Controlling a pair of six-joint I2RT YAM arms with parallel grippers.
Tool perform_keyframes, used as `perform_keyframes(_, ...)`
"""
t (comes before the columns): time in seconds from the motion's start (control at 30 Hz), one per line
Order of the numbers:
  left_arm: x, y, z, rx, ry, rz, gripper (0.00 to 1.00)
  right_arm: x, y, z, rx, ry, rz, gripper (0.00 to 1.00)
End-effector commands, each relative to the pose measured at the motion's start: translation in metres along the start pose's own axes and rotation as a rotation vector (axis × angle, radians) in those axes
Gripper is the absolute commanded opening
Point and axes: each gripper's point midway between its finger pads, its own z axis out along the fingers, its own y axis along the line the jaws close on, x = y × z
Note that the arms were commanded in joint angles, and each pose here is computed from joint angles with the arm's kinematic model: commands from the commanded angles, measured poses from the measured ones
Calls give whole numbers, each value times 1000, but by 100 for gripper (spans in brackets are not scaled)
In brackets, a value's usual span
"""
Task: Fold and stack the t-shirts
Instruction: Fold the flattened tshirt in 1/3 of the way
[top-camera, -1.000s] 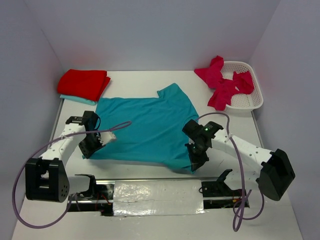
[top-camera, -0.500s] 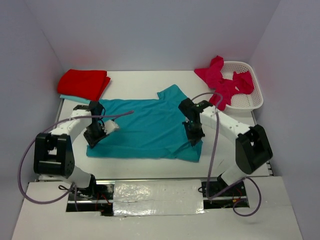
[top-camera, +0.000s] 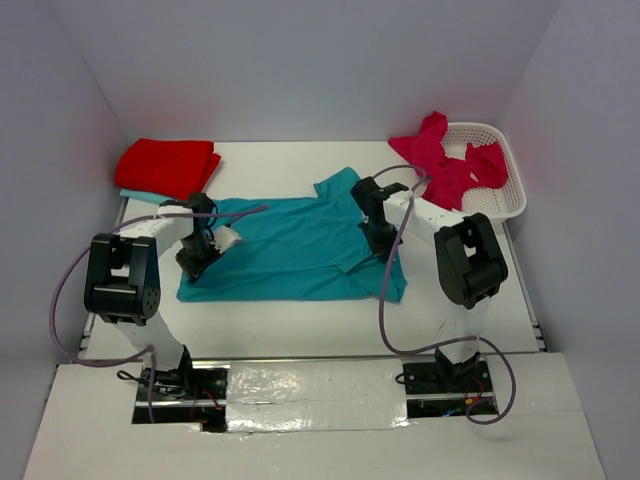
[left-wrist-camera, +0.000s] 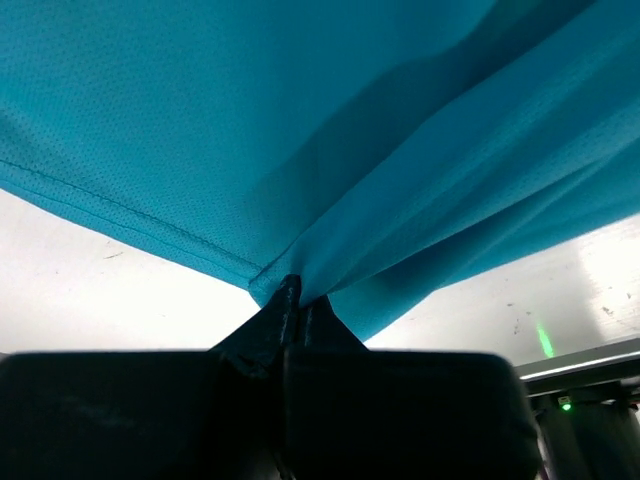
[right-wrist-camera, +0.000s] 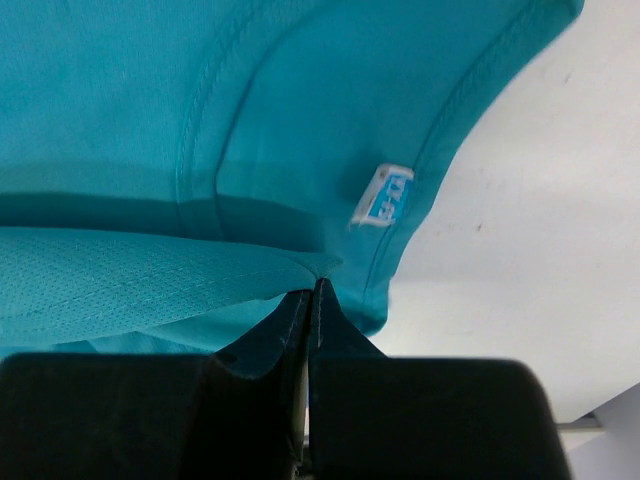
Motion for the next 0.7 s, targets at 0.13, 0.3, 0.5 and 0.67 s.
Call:
perform_keyframes(0.13, -8, 26, -4, -78, 17, -128, 18, -47, -14, 1, 80, -89, -52, 16)
perform_keyframes(0.3, -15, 44, -15, -73, -20, -281, 34, -63, -30, 11, 141, -81, -31, 52)
perform_keyframes(0.5, -33, 73, -53, 34, -205, -497, 99, -83, -44, -39, 12, -209, 219, 80)
perform_keyframes(0.67, -15, 74, -79, 71, -276, -577, 99, -24, -5, -65, -335, -249, 391, 44)
